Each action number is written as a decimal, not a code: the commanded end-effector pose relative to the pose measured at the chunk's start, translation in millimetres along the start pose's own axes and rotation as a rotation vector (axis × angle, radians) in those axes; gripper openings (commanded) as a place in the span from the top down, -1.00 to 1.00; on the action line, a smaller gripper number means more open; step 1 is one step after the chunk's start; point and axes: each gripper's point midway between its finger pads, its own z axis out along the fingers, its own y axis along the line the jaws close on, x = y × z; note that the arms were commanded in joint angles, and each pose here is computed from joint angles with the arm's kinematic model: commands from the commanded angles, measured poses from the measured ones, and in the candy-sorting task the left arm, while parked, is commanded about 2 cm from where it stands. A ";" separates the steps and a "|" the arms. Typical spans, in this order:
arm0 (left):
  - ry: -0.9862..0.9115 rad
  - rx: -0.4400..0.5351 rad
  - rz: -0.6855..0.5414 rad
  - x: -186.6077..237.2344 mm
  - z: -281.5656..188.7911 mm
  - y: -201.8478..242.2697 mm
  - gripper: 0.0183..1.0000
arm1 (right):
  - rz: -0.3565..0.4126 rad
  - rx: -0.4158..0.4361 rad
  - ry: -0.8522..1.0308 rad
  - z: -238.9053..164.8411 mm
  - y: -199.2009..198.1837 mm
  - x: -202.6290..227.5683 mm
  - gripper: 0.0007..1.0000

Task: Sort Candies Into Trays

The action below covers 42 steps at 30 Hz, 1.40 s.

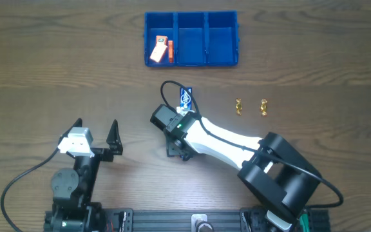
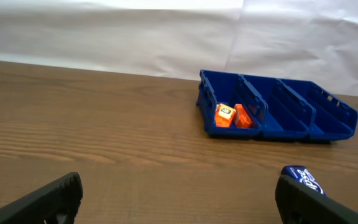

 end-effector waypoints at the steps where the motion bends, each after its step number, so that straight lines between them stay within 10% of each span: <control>1: 0.052 0.005 -0.014 16.7 1.0 0.5 -1.00 | 0.006 0.033 -0.010 5.4 -6.2 -2.1 -0.27; 22: 0.052 0.005 -0.014 16.7 1.0 0.5 -1.00 | 0.057 0.035 -0.037 0.4 -5.9 -8.4 0.56; 42: 0.051 0.005 -0.013 16.6 1.0 0.5 -1.00 | 0.032 0.109 -0.594 -233.7 -38.0 -237.4 0.65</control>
